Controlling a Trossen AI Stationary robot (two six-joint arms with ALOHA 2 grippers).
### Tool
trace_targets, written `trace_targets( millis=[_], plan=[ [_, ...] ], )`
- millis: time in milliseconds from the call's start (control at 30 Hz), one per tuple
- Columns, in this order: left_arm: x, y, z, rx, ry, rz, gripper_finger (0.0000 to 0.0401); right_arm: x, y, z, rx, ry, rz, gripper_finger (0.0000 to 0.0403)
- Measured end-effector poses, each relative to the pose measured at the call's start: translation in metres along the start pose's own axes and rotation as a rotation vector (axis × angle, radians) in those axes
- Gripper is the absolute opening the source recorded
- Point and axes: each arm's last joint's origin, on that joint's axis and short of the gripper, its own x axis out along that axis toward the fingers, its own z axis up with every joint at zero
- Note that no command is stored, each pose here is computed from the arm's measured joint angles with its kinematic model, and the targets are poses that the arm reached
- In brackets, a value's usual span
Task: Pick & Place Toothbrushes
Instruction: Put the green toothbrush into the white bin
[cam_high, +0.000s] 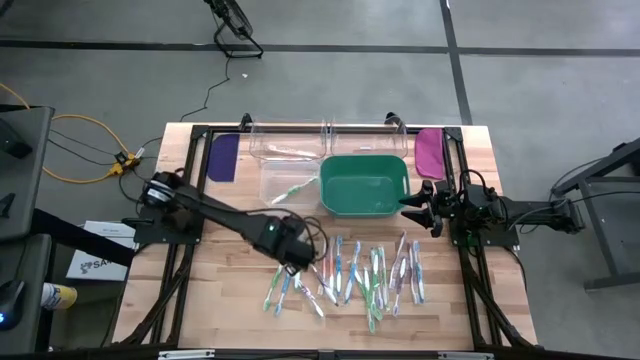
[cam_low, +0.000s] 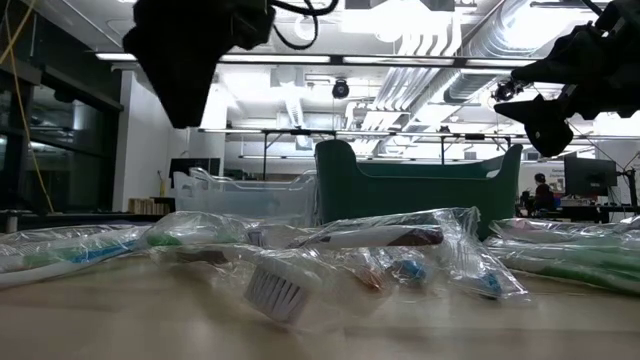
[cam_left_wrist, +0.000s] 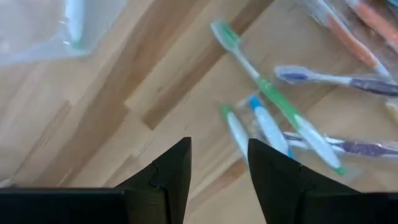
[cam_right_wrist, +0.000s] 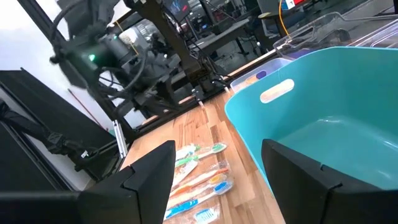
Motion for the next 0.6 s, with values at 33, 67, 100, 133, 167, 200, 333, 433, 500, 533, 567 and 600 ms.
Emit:
trace_targets(
  millis=[33, 67, 100, 133, 167, 200, 333, 433, 500, 533, 567, 600],
  plan=[
    [0.001, -0.002, -0.003, 0.006, 0.002, 0.003, 0.0155, 0.0, 0.0, 0.0, 0.0, -0.001, 0.001, 0.0233],
    [0.002, -0.004, -0.007, 0.018, 0.012, 0.011, 0.0155, 0.0, 0.0, 0.0, 0.0, -0.001, 0.0, 0.0233],
    [0.005, -0.006, -0.01, 0.027, 0.018, 0.017, 0.0155, 0.0, 0.0, 0.0, 0.0, 0.001, 0.0, 0.0233],
    [0.007, -0.008, -0.01, 0.028, 0.027, 0.008, 0.0155, 0.0, 0.0, 0.0, 0.0, 0.001, -0.001, 0.0233],
    [0.009, -0.011, -0.014, 0.035, 0.039, 0.008, 0.0155, 0.0, 0.0, 0.0, 0.0, 0.0, 0.001, 0.0233],
    [0.011, -0.011, -0.017, 0.042, 0.053, 0.022, 0.0155, 0.0, 0.0, 0.0, 0.0, 0.0, 0.0, 0.0233],
    [0.023, -0.015, -0.026, 0.04, 0.102, 0.008, 0.0155, 0.0, 0.0, 0.0, 0.0, 0.003, -0.002, 0.0233],
    [0.032, -0.016, -0.033, 0.045, 0.132, 0.016, 0.0155, 0.0, 0.0, 0.0, 0.0, 0.005, -0.003, 0.0233],
    [0.036, -0.017, -0.039, 0.054, 0.146, 0.019, 0.0155, 0.0, 0.0, -0.001, 0.0, 0.006, -0.004, 0.0233],
    [0.038, -0.016, -0.041, 0.061, 0.154, 0.036, 0.0155, 0.0, 0.0, 0.0, 0.0, 0.006, -0.004, 0.0233],
    [0.04, -0.016, -0.043, 0.061, 0.152, 0.031, 0.0155, 0.0, 0.0, 0.0, 0.0, 0.006, -0.004, 0.0233],
    [0.042, -0.018, -0.043, 0.06, 0.144, 0.012, 0.0155, 0.0, 0.0, 0.0, 0.0, 0.005, -0.003, 0.0233]
  ],
)
